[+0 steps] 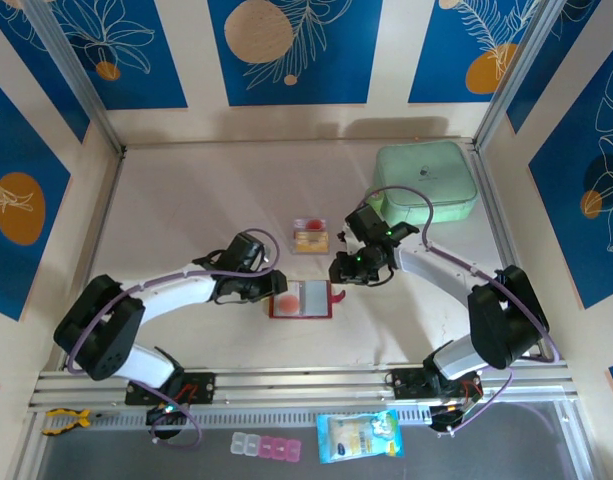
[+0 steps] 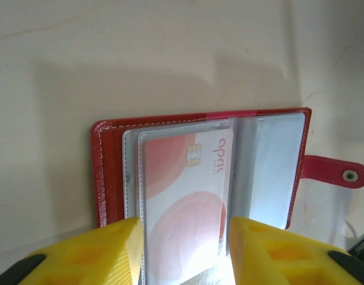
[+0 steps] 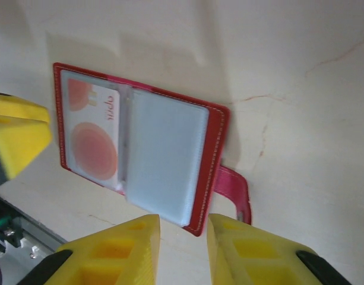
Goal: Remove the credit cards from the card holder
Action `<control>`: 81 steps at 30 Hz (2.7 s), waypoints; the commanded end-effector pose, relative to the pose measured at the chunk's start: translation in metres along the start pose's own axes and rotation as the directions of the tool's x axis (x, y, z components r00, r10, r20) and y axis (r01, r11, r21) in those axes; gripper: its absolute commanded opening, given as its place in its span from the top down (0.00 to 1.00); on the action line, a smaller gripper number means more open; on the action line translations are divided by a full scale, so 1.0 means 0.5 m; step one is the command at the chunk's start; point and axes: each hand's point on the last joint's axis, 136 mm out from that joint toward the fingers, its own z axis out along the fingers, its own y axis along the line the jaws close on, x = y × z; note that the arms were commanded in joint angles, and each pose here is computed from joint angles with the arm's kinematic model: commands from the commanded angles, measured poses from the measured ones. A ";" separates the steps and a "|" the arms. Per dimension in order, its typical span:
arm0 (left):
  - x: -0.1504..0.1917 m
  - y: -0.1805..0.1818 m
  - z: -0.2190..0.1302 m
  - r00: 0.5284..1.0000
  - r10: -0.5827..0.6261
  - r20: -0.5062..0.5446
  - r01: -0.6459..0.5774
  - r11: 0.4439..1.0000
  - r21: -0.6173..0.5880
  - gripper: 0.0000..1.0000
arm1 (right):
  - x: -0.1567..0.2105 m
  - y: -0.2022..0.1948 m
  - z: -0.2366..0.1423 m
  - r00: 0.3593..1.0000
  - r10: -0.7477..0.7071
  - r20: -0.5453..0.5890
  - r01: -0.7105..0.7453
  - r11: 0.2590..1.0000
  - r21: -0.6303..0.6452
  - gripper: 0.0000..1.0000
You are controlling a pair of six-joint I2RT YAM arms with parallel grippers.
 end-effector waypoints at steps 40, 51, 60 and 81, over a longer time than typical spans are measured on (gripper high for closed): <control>0.010 0.036 0.007 0.998 0.021 -0.061 -0.028 0.994 -0.104 0.95 | 0.010 0.128 0.135 0.991 0.006 -0.135 -0.030 0.984 -0.174 0.72; 0.022 0.052 0.022 0.997 0.011 -0.083 -0.021 0.993 -0.113 0.96 | 0.011 0.134 0.160 0.987 0.011 -0.159 -0.038 0.985 -0.166 0.72; 0.034 0.063 0.025 0.995 0.002 -0.097 -0.014 0.992 -0.122 0.96 | 0.010 0.139 0.177 0.985 0.009 -0.173 -0.037 0.986 -0.162 0.72; 0.036 0.065 0.024 0.995 0.001 -0.098 -0.013 0.993 -0.119 0.96 | 0.024 0.133 0.205 0.978 0.017 -0.210 -0.049 0.988 -0.148 0.78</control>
